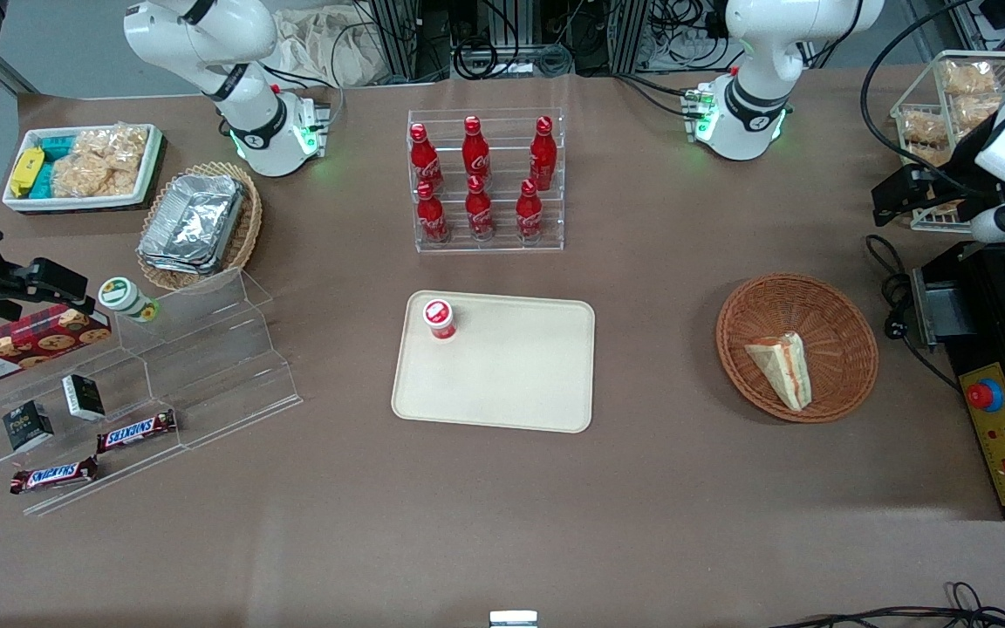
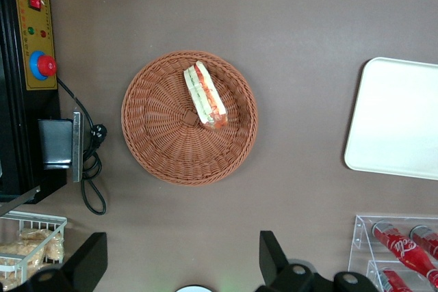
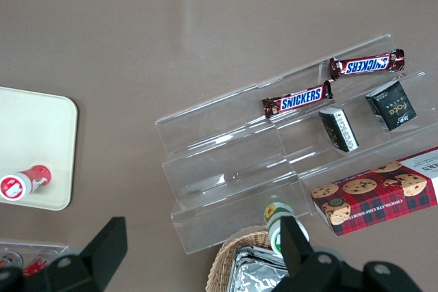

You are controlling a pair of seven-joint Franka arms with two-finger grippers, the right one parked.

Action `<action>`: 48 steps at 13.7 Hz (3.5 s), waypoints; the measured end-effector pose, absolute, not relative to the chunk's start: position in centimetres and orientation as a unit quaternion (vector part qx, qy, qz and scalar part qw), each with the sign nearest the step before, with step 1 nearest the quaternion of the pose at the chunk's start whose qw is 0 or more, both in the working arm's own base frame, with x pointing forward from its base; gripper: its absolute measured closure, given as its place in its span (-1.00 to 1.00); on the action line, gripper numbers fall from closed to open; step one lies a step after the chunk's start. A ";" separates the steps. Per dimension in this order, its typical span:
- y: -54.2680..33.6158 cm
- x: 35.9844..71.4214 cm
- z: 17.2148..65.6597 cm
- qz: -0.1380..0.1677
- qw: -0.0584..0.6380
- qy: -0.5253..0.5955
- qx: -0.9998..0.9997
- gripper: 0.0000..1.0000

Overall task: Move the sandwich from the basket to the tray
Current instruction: 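Move the left gripper over the sandwich in the wicker basket, then lower the open left gripper around the sandwich and close it, then lift the sandwich out of the basket with the left gripper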

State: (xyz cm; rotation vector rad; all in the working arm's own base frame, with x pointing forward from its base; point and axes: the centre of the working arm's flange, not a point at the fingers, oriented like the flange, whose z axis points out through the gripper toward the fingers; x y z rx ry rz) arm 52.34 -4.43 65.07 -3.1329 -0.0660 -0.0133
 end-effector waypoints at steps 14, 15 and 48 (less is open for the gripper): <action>-1.7 58.7 53.9 0.045 0.007 -0.156 -0.987 -1.00; -1.8 59.4 52.2 0.046 0.007 -0.171 -0.984 -1.00; -7.3 61.1 46.2 0.026 0.019 -0.161 -0.986 0.66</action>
